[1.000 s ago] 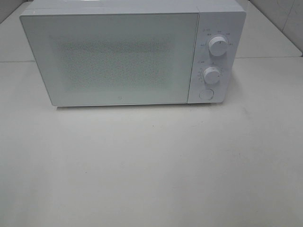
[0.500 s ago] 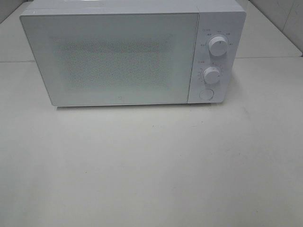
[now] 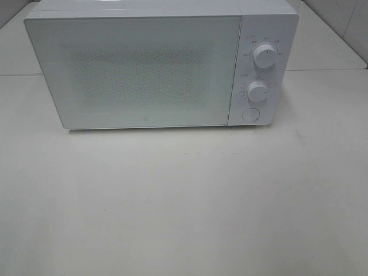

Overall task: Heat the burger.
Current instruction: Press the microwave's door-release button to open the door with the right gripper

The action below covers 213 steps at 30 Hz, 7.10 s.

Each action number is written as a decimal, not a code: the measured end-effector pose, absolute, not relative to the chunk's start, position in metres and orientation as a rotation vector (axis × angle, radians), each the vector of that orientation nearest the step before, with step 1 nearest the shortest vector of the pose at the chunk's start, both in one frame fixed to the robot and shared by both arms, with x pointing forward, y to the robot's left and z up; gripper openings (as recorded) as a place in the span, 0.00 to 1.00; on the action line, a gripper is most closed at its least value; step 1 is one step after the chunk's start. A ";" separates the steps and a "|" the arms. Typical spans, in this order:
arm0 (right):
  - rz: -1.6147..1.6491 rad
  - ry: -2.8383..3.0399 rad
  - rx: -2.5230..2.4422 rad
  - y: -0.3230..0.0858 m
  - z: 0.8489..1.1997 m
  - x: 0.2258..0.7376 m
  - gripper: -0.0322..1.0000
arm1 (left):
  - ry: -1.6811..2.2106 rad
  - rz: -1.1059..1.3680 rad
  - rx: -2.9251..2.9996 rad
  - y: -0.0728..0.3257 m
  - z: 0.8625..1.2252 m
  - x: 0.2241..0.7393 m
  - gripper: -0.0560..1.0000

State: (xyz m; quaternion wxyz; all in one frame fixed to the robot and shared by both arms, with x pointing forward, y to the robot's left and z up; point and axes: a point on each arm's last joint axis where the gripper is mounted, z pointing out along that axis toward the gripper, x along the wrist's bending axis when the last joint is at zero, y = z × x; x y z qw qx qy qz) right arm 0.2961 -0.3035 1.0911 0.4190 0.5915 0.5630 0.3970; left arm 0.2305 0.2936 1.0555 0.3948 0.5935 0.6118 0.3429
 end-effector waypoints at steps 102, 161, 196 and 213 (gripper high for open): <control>1.801 0.083 2.665 -0.186 0.906 0.483 0.05 | 1.552 0.869 1.505 0.294 1.055 0.230 0.99; 1.773 0.063 2.619 -0.173 0.861 0.571 0.04 | 1.552 0.869 1.505 0.294 1.055 0.230 0.99; 1.742 0.120 2.545 -0.176 0.861 0.582 0.04 | 1.552 0.869 1.505 0.294 1.055 0.230 0.99; 1.688 0.075 2.581 -0.174 0.860 0.593 0.04 | 1.552 0.869 1.505 0.294 1.055 0.230 0.99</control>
